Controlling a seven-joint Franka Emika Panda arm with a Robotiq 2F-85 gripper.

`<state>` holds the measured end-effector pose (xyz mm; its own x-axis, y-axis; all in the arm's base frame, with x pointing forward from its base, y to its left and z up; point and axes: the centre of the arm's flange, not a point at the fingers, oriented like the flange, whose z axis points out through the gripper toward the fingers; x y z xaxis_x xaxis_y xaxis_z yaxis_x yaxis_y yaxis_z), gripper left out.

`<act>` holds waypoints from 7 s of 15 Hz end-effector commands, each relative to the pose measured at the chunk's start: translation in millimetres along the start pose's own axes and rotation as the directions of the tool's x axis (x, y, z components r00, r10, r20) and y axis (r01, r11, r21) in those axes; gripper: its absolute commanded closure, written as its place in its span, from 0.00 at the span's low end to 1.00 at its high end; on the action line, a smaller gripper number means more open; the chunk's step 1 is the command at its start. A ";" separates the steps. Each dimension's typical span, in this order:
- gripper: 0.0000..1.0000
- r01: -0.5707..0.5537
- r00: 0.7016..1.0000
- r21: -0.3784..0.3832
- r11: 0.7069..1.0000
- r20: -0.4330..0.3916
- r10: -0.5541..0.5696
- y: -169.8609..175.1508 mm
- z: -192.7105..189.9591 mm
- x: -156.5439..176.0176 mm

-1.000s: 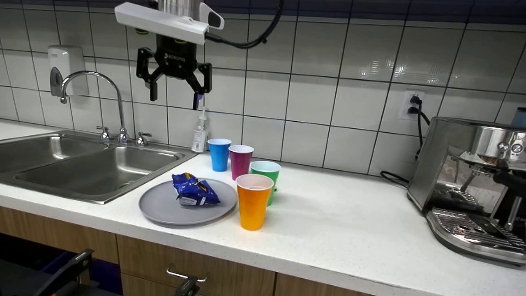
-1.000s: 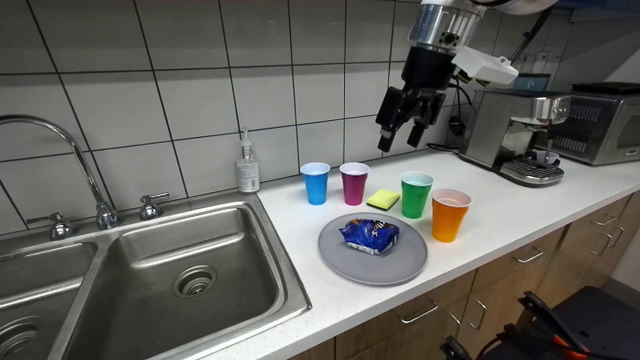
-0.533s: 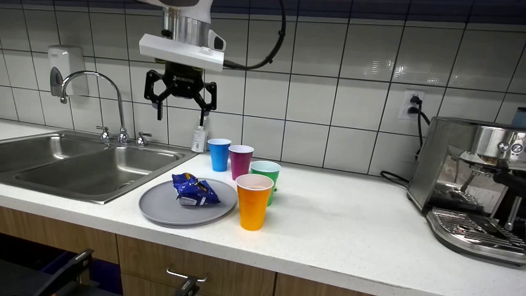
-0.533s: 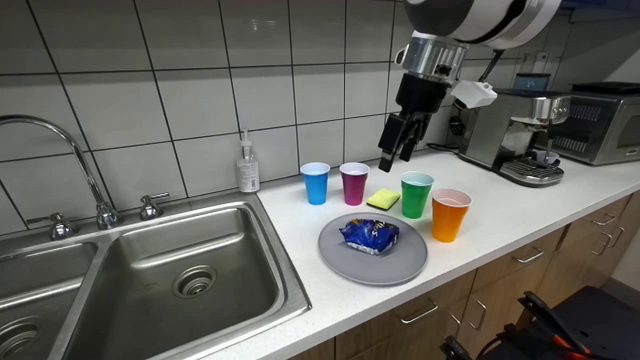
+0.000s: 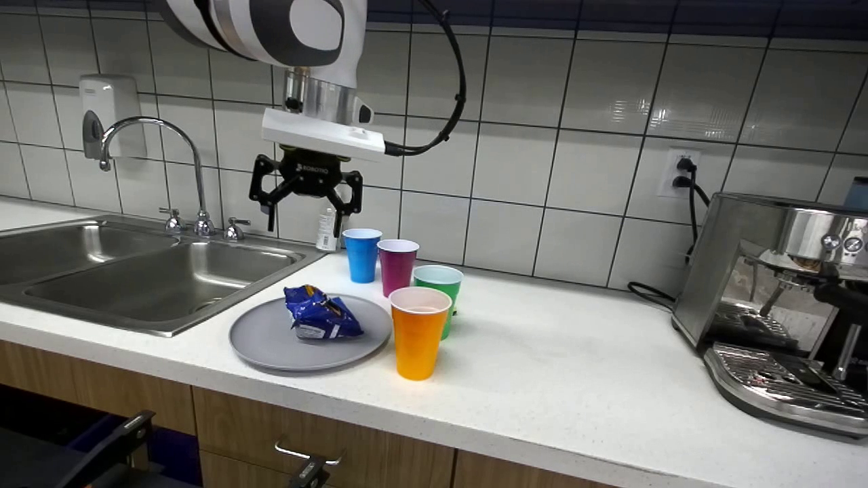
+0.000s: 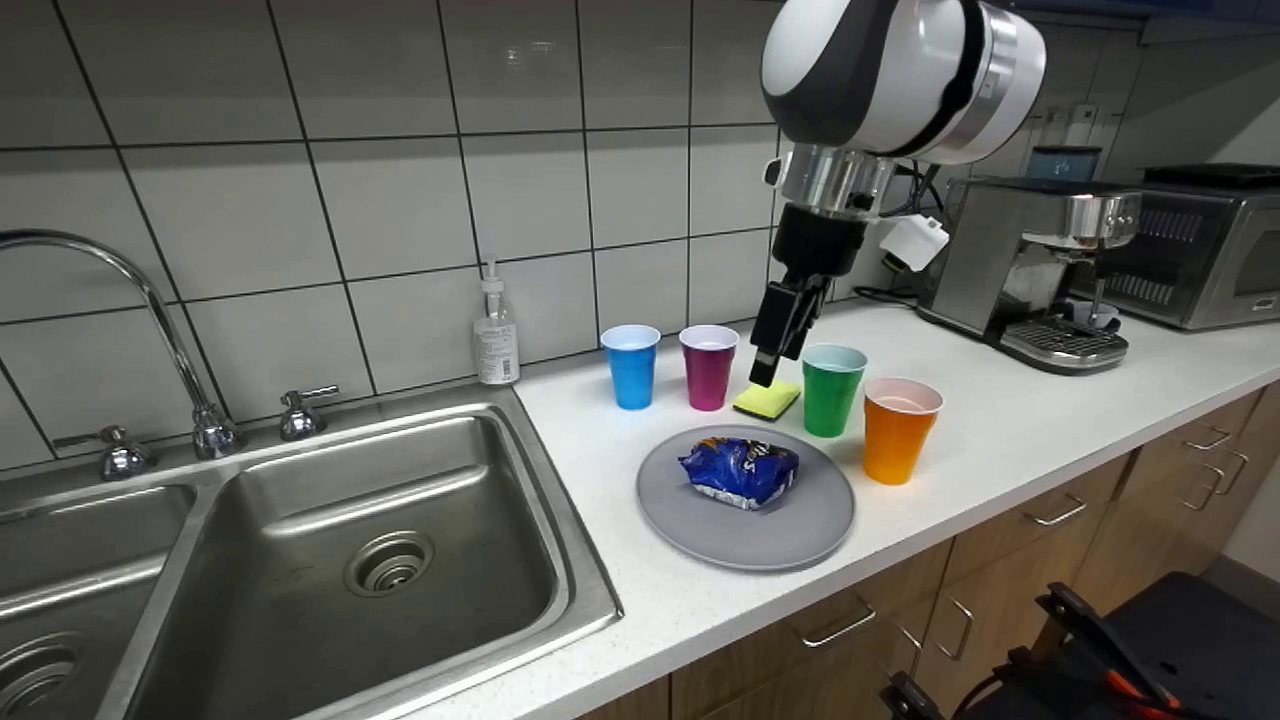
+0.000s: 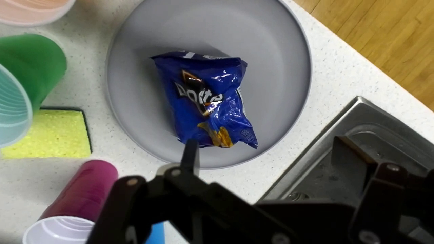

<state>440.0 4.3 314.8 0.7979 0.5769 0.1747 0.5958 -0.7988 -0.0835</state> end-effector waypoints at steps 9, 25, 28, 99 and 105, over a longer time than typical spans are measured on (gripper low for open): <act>0.00 0.159 0.986 -0.009 0.987 0.042 -0.159 35.0 67.7 19.3; 0.34 0.166 0.986 -0.046 0.985 0.036 -0.165 43.4 104.7 34.8; 0.58 0.161 0.987 -0.046 0.986 0.033 -0.160 46.1 103.7 34.8; 1.00 -0.415 0.909 -0.316 0.853 -0.117 0.399 125.3 -102.5 -32.4; 1.00 -0.550 0.832 -0.377 0.745 -0.169 0.529 166.1 -119.5 -68.6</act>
<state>473.1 -165.8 399.0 0.9639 0.1041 0.2450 0.0616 -0.9826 0.1752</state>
